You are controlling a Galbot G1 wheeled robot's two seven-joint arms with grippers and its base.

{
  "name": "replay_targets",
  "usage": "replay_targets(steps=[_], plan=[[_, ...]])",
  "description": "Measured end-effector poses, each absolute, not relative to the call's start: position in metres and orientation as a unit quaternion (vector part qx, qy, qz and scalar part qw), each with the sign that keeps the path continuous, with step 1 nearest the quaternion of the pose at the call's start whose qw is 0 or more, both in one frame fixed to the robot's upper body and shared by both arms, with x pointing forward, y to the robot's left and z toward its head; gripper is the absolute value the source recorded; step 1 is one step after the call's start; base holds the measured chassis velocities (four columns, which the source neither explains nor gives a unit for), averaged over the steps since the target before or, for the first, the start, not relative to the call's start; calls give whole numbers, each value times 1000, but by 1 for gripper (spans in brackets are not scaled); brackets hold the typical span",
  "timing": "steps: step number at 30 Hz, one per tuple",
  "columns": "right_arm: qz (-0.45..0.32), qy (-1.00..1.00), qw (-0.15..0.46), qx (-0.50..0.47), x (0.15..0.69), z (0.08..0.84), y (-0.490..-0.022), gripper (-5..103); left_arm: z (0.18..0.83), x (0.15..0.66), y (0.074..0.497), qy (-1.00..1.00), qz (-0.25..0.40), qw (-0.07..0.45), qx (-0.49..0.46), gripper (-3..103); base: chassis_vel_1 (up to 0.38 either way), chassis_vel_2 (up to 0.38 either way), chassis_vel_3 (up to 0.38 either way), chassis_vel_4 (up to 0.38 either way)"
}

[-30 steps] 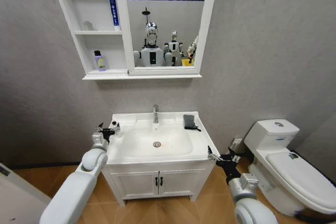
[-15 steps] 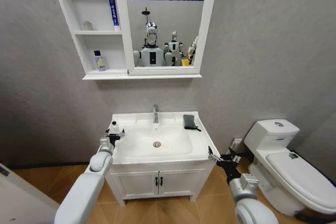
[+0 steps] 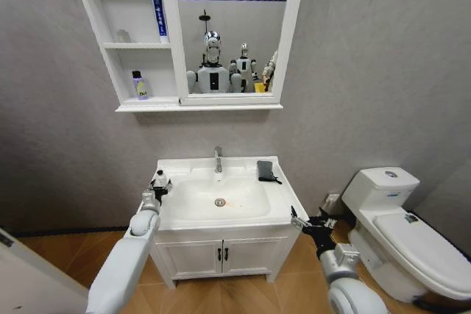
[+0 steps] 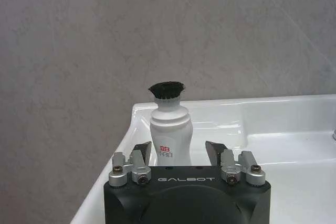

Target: Move facial cleanser and shampoo from washbasin to cabinet, then wipe washbasin with towel.

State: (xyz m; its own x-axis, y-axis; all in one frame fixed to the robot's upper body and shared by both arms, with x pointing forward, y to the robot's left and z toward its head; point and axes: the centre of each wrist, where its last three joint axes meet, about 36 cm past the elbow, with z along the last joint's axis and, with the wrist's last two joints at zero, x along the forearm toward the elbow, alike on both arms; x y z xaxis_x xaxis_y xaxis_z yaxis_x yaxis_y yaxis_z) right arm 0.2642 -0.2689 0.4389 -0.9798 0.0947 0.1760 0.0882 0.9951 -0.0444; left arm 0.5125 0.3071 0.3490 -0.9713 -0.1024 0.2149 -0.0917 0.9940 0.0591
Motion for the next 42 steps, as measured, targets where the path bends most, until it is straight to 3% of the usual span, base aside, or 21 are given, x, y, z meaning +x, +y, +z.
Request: replay_targets(steps=[6,10,16,18,26,30,42], plan=[[19,-994,92,-46,262,435,-267,100,351,509,299,-994,-15,101,48,36,0,0,0,0],[18,-994,93,-46,262,433,-266,100,363,503,300,-994,-20,88,54,28,0,0,0,0],[18,-995,92,-46,263,433,-266,100,410,487,302,-995,-25,68,70,28,0,0,0,0],[18,-994,95,-46,264,430,-266,100,468,465,292,-996,-5,50,71,28,0,0,0,0],[18,-994,100,-37,263,421,-260,100,569,438,280,-999,7,41,33,28,0,0,0,0],[23,-994,102,-35,264,415,-259,100,636,448,291,-999,-24,29,8,28,0,0,0,0],[27,-993,105,-40,265,406,-263,100,745,505,286,-999,-35,-9,-21,28,0,0,0,0]])
